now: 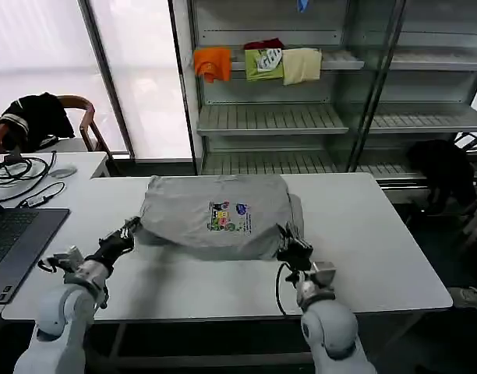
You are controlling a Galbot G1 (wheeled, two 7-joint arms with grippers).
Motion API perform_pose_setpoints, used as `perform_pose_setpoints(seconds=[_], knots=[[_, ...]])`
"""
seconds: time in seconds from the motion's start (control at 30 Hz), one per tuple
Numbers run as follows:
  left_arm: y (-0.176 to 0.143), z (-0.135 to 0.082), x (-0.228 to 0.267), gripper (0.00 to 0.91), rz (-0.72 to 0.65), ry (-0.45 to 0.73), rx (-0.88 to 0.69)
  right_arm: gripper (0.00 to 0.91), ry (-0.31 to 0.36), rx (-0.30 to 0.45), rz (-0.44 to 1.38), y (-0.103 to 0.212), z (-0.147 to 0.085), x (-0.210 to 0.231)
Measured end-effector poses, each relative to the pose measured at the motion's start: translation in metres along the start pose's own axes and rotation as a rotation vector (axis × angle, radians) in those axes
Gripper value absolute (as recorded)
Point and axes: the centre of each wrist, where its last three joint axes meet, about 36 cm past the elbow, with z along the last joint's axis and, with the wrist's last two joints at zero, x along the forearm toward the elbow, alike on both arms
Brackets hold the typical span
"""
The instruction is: Fold and organize the clothes.
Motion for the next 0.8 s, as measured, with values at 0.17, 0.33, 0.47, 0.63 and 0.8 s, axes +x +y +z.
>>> perform_pose_setpoints(seconds=[0.17, 0.33, 0.47, 0.63, 0.8], knots=[[0.009, -0.001, -0.019, 0.01, -0.013, 0.009, 0.029, 0.0, 0.011, 0.006, -0.005, 0.005, -0.007, -0.034], [0.017, 0.0, -0.032, 0.01, -0.021, 0.03, 0.043, 0.0, 0.026, 0.037, 0.007, 0.001, -0.009, -0.061], [0.021, 0.001, -0.04, 0.02, -0.028, 0.045, 0.045, 0.0, 0.04, 0.059, 0.016, -0.002, -0.009, -0.076], [0.022, 0.002, -0.046, 0.907, -0.039, 0.064, 0.038, 0.907, 0.055, 0.078, 0.024, -0.005, -0.009, -0.087], [0.022, 0.002, -0.049, 0.907, -0.051, 0.069, 0.017, 0.907, 0.042, 0.083, 0.045, -0.009, -0.011, -0.096]])
